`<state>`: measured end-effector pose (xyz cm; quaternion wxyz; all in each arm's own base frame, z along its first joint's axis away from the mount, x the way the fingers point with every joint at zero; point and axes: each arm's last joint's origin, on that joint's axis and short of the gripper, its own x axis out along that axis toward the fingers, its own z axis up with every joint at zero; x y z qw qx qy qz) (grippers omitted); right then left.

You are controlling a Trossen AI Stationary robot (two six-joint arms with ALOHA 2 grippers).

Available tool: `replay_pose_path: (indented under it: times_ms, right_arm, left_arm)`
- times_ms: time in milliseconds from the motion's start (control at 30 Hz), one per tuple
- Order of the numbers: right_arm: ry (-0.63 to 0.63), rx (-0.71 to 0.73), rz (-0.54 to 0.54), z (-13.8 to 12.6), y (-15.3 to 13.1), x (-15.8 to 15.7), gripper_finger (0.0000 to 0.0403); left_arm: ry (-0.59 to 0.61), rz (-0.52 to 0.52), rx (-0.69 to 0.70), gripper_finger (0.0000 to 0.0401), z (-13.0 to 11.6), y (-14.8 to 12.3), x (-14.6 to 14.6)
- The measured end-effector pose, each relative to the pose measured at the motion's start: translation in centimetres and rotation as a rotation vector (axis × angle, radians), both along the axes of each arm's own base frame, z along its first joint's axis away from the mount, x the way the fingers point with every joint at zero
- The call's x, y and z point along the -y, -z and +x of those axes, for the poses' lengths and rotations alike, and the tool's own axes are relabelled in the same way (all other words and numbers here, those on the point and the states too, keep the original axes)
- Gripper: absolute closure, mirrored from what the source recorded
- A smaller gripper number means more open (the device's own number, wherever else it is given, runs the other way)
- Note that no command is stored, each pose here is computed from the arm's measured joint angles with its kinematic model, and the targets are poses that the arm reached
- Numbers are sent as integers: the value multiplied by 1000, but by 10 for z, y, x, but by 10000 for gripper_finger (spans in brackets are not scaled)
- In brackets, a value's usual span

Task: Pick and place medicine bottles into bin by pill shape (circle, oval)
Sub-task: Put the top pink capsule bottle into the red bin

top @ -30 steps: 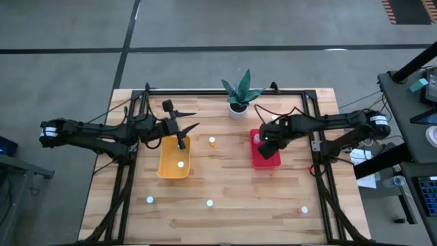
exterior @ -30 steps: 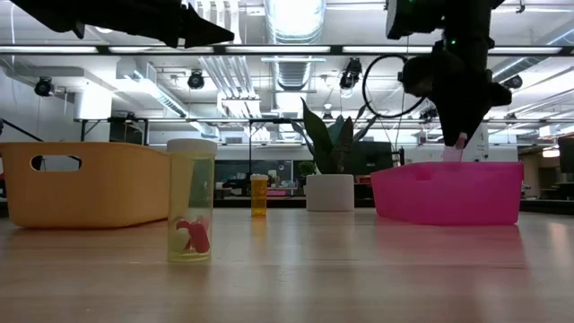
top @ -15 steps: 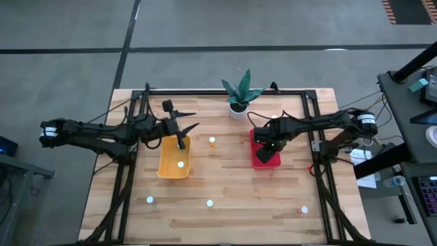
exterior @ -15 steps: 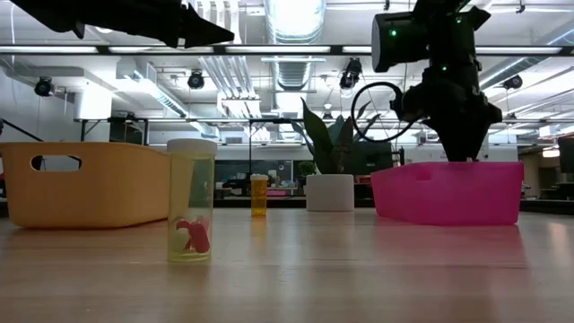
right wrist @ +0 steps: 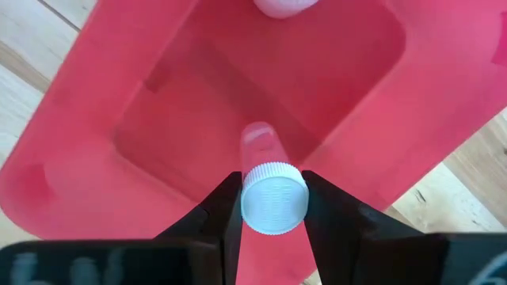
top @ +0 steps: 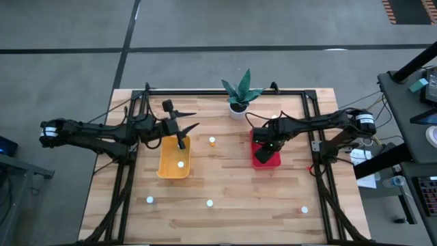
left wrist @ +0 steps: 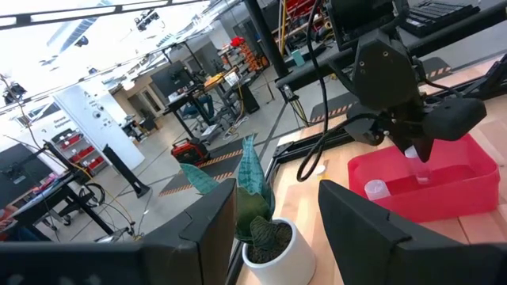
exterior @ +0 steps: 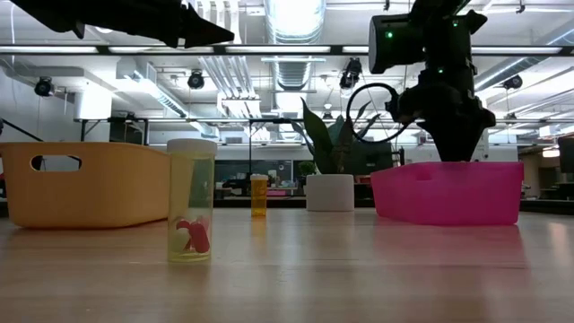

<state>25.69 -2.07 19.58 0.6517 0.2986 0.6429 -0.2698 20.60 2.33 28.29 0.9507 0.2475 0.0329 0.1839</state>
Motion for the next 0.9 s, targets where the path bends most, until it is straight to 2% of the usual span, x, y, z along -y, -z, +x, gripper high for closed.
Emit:
replay_pose_path:
  times_ms: [567, 900]
  right_arm:
    - [-11, -15, 1, 2, 4, 0, 290]
    - [-1, -18, -7, 1, 4, 0, 217]
  left_arm:
    - [0, 0, 0, 237, 0, 0, 0]
    - [0, 0, 0, 237, 0, 0, 0]
